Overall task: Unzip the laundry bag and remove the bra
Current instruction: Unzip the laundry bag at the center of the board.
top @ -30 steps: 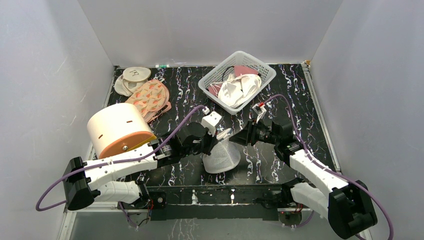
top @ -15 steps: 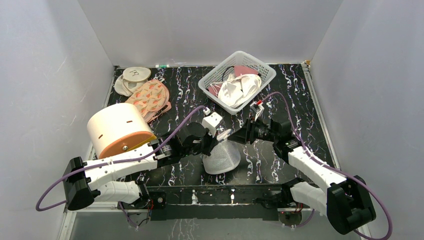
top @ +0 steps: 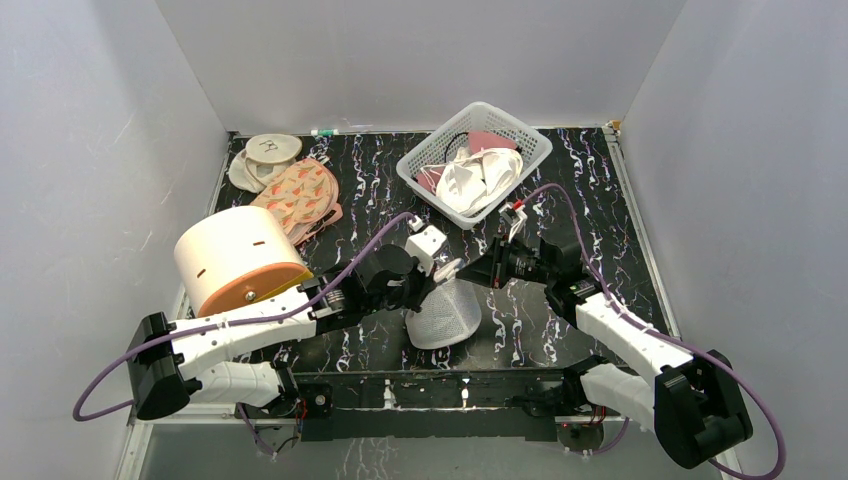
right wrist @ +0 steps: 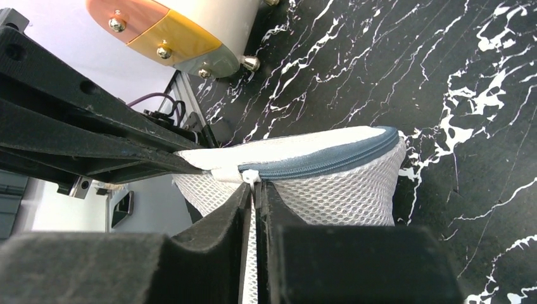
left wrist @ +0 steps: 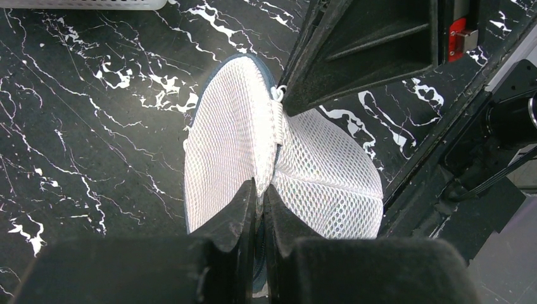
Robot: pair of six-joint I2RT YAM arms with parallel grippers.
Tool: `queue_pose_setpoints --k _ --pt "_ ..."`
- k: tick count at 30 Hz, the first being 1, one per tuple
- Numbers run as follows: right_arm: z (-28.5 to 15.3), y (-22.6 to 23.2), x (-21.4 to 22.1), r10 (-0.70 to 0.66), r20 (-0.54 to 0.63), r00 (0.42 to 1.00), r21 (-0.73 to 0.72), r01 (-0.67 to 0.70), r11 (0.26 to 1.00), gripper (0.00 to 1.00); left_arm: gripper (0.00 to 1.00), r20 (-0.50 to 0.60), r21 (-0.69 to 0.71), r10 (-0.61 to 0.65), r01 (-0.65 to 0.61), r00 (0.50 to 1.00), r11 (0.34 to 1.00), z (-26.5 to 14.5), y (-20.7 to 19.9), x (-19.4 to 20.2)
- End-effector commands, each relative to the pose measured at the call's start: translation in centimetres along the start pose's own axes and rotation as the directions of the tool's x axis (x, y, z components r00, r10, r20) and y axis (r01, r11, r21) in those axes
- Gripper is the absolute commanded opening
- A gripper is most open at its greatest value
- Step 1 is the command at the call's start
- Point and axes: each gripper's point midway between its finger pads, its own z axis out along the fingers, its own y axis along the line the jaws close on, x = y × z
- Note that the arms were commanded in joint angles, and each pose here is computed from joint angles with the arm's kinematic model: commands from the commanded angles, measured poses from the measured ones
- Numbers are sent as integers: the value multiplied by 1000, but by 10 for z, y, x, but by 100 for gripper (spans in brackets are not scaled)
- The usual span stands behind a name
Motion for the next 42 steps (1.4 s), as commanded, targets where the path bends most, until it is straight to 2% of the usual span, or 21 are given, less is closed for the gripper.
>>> queue_pose_setpoints --k 1,4,10,15,18,23,24,26,29,34,37,42 --pt "1 3 -18 -73 45 996 22 72 997 4 0 17 18 17 -17 1000 1000 -4 -3 -13" --pt "0 -6 -19 -87 47 995 73 83 994 0 0 9 16 37 -37 999 999 -7 -2 -13" --pt "1 -22 -32 -129 60 990 174 117 978 0 0 22 18 71 -71 997 997 -15 0 -19" --pt "-7 -62 -52 -91 162 983 397 19 918 0 0 32 39 69 -70 997 997 -24 -4 -27" --pt "3 -57 -50 -80 153 985 332 25 943 0 0 20 48 69 -70 997 996 -23 -5 -23" --pt "16 -46 -37 -73 69 995 214 56 975 0 0 -39 43 26 -25 999 999 -17 -7 -13" --pt "16 -44 -35 -75 67 995 207 60 976 0 2 -54 37 18 -16 998 999 -16 -7 -11" --pt "13 -39 -35 -83 71 994 194 68 979 0 19 -78 -2 -6 6 997 1000 -15 -2 -8" --pt "9 -27 -36 -97 71 993 163 84 983 0 37 -83 -21 -33 32 996 999 -15 -2 -14" --pt "5 -5 -39 -112 71 991 116 104 988 0 58 -81 18 -42 43 996 999 -9 -16 -38" --pt "3 7 -46 -121 80 989 105 112 988 0 61 -108 8 -44 46 993 999 -3 -19 -47" --pt "3 20 -54 -124 81 989 107 115 988 0 59 -154 -48 -65 58 986 997 10 -15 -42"
